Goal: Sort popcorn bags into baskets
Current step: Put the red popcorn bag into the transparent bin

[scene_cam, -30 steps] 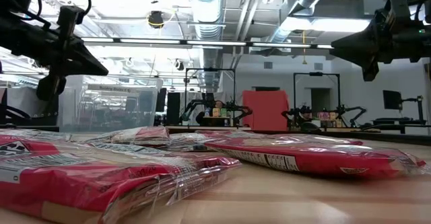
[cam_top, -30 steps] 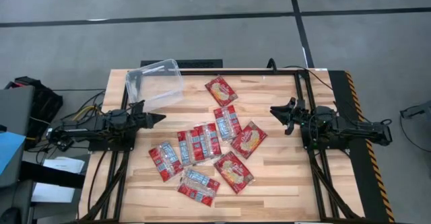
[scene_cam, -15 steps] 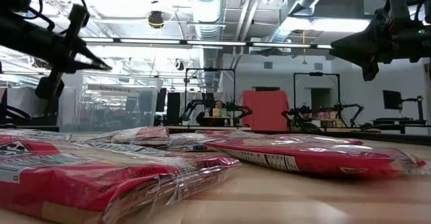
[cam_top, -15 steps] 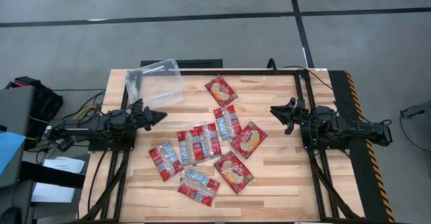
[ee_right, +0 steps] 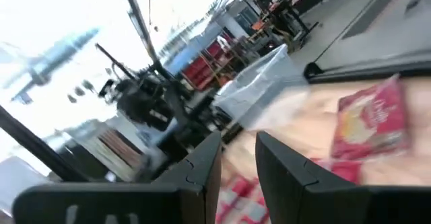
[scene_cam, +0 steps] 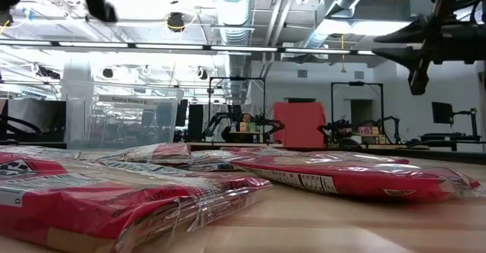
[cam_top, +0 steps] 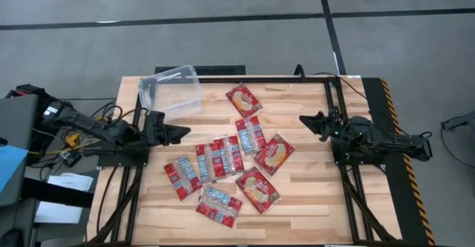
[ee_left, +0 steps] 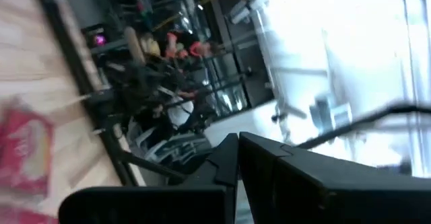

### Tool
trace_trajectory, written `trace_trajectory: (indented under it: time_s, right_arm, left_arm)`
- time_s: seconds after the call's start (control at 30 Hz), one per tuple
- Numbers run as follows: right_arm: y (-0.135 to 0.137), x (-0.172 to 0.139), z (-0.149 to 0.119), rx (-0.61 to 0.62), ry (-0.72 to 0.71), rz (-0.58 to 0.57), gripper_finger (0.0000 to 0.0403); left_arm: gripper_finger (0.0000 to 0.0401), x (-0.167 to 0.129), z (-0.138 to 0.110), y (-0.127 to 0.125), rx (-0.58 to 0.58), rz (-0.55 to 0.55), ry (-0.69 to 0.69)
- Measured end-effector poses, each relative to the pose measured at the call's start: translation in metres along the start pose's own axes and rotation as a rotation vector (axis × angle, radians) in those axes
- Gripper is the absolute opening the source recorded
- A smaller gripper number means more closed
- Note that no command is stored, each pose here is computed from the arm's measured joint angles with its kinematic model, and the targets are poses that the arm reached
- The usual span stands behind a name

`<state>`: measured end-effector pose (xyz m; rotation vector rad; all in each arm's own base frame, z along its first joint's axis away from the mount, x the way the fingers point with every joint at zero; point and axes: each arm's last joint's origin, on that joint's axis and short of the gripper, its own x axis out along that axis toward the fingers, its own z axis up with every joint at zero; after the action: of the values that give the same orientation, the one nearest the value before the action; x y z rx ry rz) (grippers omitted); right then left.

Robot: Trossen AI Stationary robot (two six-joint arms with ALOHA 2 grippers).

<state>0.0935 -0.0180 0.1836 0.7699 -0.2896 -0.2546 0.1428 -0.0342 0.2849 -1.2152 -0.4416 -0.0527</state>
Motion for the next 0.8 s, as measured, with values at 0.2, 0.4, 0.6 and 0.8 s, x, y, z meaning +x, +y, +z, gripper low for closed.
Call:
trace_trajectory:
  time_s: [0.2,0.4,0.6,0.8]
  right_arm:
    - [0.016,-0.002,0.015,0.048,-0.114,0.185,0.0118]
    - [0.042,-0.002,0.039,-0.055,-0.116,0.252,0.0123]
    - [0.079,0.025,0.069,-0.286,0.013,0.128,0.0178]
    - [0.092,0.074,0.067,-0.441,0.392,-0.123,0.0255]
  left_arm:
    - [0.0,0.045,0.001,-0.067,0.296,-0.116,-0.001]
    - [0.0,0.082,0.014,-0.133,0.582,-0.092,0.078]
    - [0.0009,0.102,0.02,-0.168,0.731,0.154,0.349]
    - [0.0082,0.08,0.015,-0.142,0.668,0.704,0.805]
